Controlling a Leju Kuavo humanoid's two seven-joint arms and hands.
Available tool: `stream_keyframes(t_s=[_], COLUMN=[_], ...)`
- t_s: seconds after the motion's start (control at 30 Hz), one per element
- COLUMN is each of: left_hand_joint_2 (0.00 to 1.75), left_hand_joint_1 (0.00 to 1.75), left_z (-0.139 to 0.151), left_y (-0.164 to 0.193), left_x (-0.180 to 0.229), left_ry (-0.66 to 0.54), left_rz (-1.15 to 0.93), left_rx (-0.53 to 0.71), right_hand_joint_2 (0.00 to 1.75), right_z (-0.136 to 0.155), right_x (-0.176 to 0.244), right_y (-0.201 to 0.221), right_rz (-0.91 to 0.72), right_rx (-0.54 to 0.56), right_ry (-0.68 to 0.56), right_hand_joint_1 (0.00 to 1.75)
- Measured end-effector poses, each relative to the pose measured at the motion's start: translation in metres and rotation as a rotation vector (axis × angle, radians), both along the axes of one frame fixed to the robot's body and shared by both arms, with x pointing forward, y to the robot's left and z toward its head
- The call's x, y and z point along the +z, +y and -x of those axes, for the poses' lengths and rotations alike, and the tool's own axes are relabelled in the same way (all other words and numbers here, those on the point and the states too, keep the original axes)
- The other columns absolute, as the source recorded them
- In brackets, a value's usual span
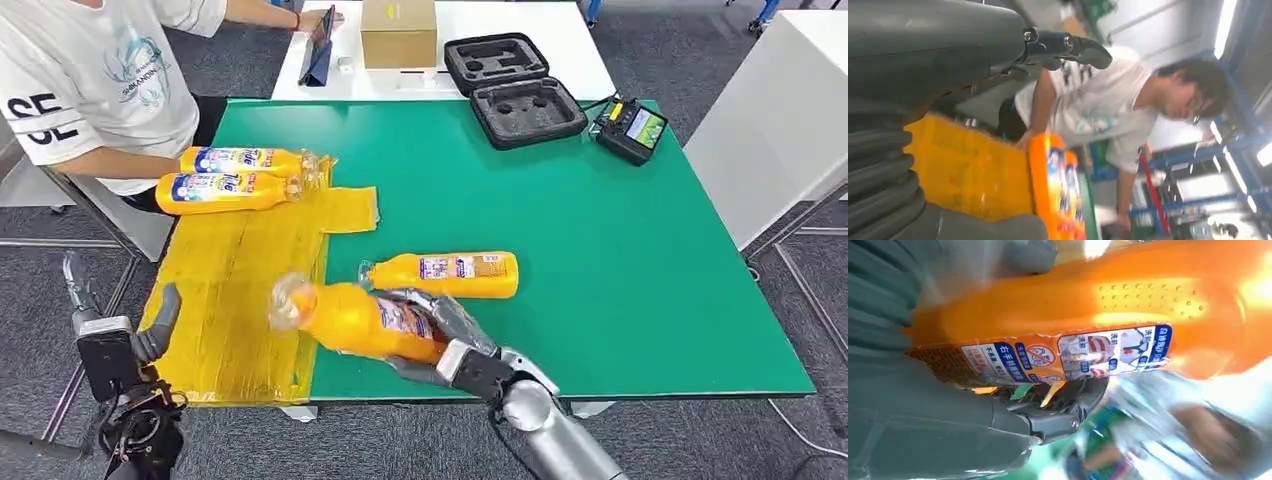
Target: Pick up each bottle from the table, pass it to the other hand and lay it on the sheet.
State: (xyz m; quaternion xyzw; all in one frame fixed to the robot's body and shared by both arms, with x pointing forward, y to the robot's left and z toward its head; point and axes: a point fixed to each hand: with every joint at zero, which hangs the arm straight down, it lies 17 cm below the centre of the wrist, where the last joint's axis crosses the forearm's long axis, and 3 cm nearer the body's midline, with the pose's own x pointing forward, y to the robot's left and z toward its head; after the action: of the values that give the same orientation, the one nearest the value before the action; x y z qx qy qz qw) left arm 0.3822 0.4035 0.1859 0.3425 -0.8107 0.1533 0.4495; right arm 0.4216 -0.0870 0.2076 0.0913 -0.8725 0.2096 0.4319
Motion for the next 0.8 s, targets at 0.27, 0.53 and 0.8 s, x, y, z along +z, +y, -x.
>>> stream_keyframes(t_s=[0.27, 0.53, 0.8], left_hand_joint_2=[1.75, 1.75, 1.75], left_hand_joint_1=[0.00, 0.00, 0.00], left_z=[-0.016, -0.018, -0.016], left_y=[-0.047, -0.096, -0.147], left_x=[-0.020, -0.032, -0.030], left_ry=[-0.005, 0.040, 0.065], left_rz=[0.319, 0.470, 0.540], left_rx=[-0.342, -0.585, -0.829], right_hand_joint_2=[1.75, 1.75, 1.75], right_z=[-0.006, -0.011, -0.016], right_x=[0.057, 0.056, 0.041], right_y=[-0.024, -0.034, -0.034], right_rz=[-0.248, -0.292, -0.315], right_rx=[-0.150, -0.179, -0.165], right_ry=[-0.092, -0.073, -0.015], right_hand_joint_1=[1.75, 1.75, 1.75])
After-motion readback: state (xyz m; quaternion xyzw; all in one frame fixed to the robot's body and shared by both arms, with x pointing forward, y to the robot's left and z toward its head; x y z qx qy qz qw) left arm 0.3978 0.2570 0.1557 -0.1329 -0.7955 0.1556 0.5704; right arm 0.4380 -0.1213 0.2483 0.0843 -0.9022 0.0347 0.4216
